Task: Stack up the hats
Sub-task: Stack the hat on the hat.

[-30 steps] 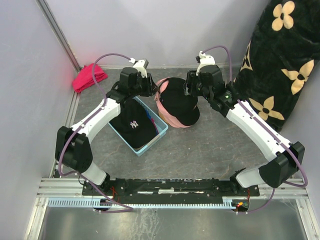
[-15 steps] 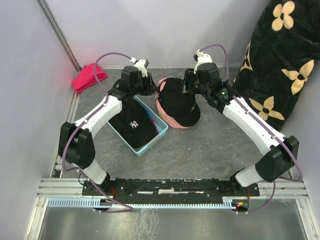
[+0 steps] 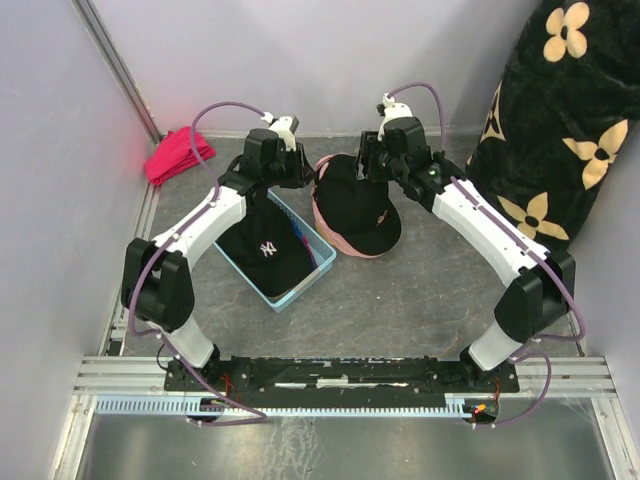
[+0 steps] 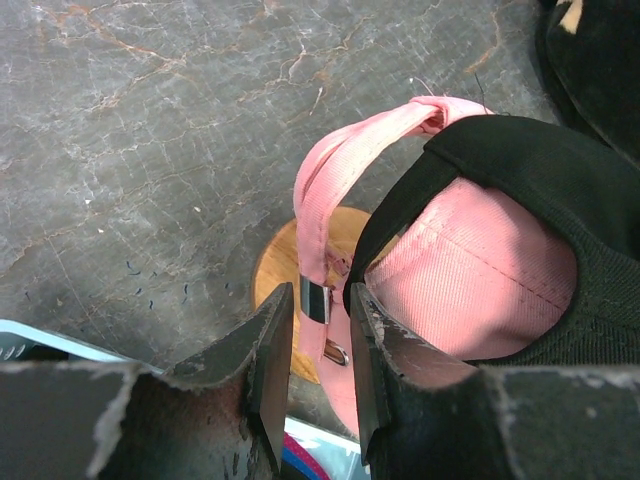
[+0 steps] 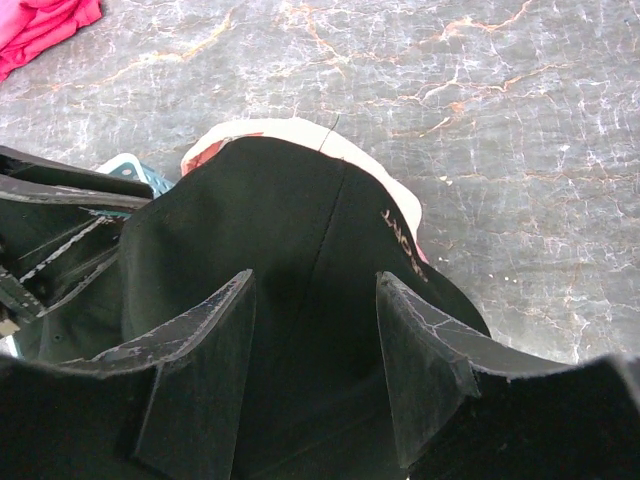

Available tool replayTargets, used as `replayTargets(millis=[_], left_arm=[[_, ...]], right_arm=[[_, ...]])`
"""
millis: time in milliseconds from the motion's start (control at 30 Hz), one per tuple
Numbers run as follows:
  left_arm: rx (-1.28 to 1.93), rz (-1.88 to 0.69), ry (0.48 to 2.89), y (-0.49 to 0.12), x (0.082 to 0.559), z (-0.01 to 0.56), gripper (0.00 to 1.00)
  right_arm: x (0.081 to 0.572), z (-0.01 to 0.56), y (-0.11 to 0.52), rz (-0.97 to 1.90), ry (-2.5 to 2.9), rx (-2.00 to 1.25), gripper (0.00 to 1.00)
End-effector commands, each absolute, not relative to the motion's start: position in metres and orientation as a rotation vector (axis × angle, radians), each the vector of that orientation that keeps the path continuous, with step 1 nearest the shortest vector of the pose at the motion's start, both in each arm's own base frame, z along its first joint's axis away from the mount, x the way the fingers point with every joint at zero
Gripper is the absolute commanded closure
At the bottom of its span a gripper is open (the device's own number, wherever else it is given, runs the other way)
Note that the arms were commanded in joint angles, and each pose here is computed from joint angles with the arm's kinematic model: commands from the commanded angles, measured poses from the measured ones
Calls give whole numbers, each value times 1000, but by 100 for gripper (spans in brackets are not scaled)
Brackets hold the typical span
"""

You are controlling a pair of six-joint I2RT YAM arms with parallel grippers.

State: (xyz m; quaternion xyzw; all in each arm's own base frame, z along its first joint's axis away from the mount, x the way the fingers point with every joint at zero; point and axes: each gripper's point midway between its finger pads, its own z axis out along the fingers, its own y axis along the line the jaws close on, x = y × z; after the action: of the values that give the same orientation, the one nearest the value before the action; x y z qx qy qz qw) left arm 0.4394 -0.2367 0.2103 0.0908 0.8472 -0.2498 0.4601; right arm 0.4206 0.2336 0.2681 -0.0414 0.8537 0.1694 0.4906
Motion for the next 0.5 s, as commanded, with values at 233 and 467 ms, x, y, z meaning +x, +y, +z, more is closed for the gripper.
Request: replayTargets(millis=[233, 467], left_arm=[[240, -549, 2056, -227, 458, 214, 65], [242, -552, 2059, -228, 458, 213, 65]], right_arm=[[443, 263, 236, 440, 2072, -70, 41], [445, 237, 233, 434, 2124, -48, 41]])
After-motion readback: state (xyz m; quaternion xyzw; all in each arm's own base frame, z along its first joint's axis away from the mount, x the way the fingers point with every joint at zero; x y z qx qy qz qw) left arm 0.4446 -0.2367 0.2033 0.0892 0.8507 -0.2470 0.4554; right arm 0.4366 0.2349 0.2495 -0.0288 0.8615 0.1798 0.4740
